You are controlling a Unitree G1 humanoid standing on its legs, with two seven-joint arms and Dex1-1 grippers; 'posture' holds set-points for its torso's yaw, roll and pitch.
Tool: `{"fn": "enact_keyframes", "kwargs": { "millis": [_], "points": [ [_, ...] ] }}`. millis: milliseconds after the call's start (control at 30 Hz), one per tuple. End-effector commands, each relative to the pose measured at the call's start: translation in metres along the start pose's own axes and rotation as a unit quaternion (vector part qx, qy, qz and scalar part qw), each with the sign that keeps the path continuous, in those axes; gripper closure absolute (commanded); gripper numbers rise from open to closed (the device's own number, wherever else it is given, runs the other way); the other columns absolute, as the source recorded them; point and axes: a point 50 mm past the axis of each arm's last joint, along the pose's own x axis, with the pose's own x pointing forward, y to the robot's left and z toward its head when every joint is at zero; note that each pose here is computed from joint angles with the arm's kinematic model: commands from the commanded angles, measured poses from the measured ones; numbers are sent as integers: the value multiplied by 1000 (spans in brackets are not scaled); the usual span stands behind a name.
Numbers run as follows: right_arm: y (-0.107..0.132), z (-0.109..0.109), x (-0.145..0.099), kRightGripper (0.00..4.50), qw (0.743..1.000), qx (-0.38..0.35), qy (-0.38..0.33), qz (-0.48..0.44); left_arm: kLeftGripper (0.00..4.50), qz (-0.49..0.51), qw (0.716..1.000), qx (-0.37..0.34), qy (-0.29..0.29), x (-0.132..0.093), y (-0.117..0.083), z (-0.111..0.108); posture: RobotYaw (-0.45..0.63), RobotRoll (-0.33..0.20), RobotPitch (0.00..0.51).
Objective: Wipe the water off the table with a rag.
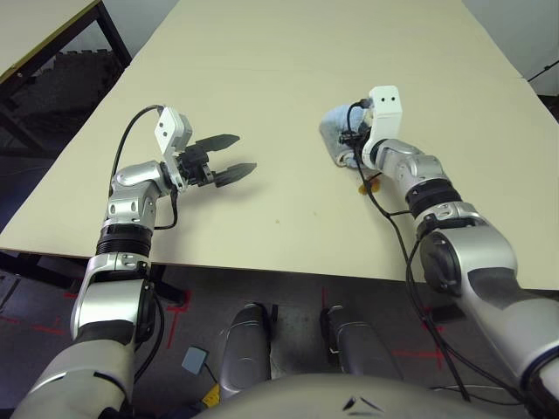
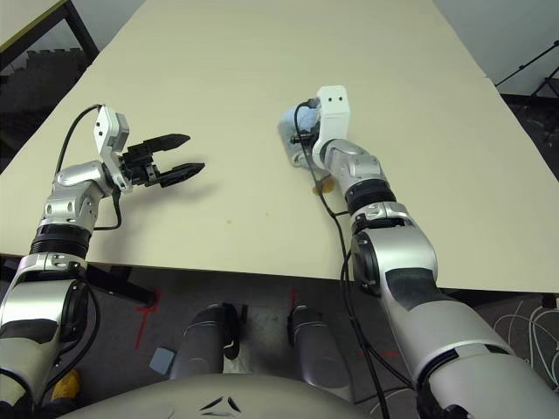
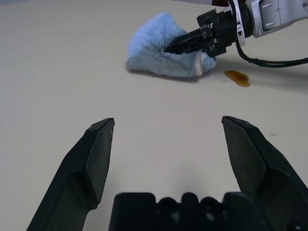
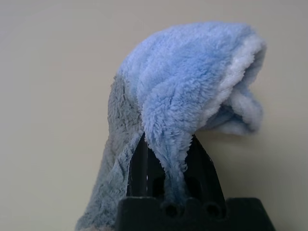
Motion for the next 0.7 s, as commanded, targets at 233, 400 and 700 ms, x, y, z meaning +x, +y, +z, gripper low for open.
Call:
{"fn": "enact_keyframes", "kwargs": {
  "millis": [233,400,700],
  "points": [
    [-47,31,-16,4447,995,28,-61,-80,0,-9,1000,3,10,4,2,-1,-209,0,128],
    [-66,55,-30,4447,994,34,-83,-66,0,-26,1000,1,12,8,1,0,-224,0,136],
    [-112,89,-78,4447,995,-18,-81,-52,0,-56,998,-4,14,10,-1,1,-246,0,144]
  ]
}}
